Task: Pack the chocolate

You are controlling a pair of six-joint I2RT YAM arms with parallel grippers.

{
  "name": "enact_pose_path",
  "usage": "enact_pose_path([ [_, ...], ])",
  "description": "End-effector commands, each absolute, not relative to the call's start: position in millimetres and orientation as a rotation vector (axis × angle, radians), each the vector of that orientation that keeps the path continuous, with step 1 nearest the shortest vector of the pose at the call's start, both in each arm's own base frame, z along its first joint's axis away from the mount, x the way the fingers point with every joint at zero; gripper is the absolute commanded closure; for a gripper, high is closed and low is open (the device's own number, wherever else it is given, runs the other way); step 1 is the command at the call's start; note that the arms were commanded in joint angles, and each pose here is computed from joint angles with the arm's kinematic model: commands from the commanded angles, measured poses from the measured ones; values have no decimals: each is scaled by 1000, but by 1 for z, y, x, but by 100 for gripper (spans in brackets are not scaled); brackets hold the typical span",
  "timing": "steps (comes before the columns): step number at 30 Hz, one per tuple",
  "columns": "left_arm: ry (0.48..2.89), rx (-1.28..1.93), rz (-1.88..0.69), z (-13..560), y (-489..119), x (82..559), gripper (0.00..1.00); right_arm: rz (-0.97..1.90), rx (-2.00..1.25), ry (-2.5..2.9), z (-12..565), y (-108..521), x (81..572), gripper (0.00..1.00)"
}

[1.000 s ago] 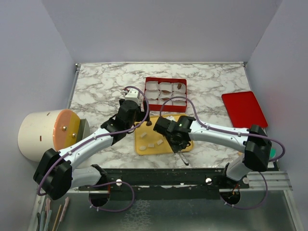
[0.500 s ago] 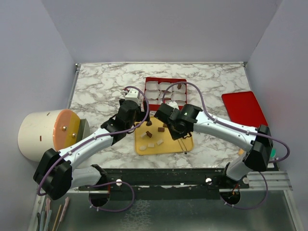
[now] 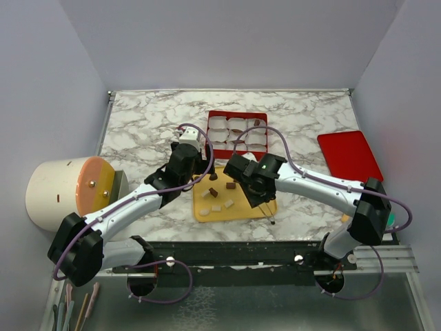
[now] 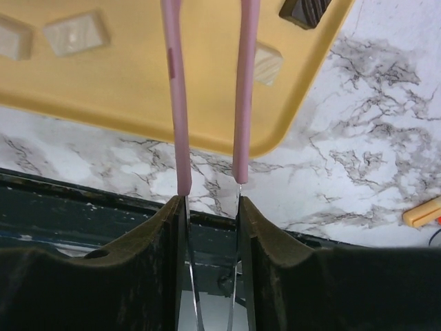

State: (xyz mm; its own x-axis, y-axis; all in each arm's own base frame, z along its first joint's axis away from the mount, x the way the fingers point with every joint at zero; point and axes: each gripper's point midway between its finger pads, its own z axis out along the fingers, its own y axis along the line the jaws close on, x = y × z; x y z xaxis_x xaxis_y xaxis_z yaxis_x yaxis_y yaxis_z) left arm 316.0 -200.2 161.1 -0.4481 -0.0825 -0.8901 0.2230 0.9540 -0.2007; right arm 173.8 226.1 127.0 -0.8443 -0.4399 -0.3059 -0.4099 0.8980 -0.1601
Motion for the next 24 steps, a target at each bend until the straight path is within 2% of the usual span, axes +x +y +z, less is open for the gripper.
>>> enact_pose_path([
  [1,2008,108,-378,161,-204,312,13,-102,-694,2743,113,228,167,59],
  [7,2011,106,-374,160,-203,312,13,-107,-738,2739,103,228,168,56],
  [24,2010,113,-365,158,-203,313,13,-88,-724,2741,82,216,200,55],
])
